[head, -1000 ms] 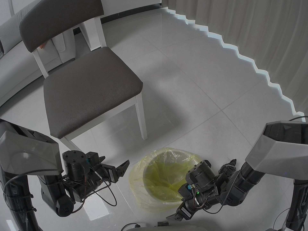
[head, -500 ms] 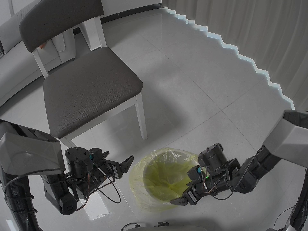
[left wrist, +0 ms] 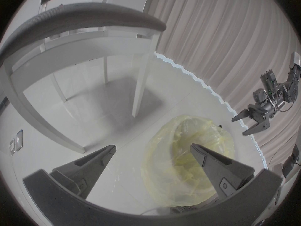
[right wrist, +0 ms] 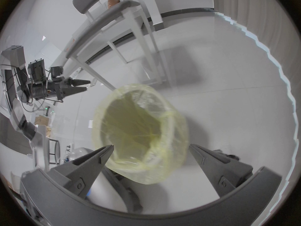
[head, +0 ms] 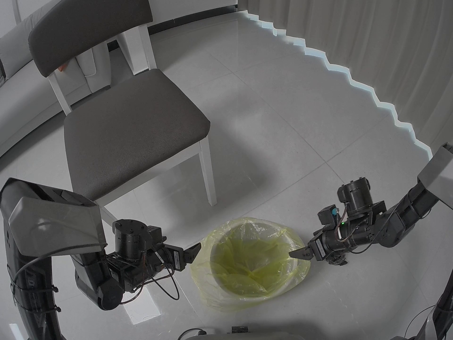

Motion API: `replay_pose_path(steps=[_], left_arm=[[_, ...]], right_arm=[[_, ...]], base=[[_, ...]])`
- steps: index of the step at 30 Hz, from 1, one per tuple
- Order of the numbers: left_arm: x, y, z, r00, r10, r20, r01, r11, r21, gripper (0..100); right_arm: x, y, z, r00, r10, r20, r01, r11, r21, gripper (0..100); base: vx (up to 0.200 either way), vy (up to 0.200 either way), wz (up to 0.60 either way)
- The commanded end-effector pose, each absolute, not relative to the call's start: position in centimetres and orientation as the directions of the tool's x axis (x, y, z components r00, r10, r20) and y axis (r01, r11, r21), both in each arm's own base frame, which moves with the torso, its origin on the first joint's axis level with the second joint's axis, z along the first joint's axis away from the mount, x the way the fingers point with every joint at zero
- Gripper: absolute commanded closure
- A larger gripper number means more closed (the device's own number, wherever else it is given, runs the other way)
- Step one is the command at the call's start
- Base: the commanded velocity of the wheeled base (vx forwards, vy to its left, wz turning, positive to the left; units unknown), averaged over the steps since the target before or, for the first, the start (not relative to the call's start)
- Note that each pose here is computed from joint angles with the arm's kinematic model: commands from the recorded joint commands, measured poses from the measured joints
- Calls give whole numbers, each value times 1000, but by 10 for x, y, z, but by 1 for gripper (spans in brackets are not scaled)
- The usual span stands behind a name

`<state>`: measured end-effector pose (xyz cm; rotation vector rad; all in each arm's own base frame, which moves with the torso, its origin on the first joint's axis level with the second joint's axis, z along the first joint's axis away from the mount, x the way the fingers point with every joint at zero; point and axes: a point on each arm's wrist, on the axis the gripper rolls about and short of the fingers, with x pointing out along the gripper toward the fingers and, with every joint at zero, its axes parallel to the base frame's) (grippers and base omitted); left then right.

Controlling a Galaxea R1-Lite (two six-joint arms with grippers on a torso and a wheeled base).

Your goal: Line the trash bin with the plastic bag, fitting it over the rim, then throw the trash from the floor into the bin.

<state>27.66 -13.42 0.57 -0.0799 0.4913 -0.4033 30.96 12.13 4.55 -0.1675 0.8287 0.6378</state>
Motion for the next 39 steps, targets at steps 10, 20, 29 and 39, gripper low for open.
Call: replay_pose_path(steps=[10,20,29,39], left_arm=[[304,-116,-20,781,-362,-509,340,930,-139,0],[313,-119,-45,761,-354,-543,336,932,-137,0],[320,-125,-64,746,-358,-562,343,929,-138,0],[336,-134,-75,722,-354,-594,360,926,-115,0]], right_arm=[[339,67,11,513,348,-784,-531,847,28,0],[347,73,-13,470,348,-811,-560,828,30,0],[353,83,-34,432,353,-830,-579,814,45,0],[378,96,-43,378,349,-858,-591,804,67,0]], base=[[0,0,0],[0,0,0],[0,0,0],[0,0,0]])
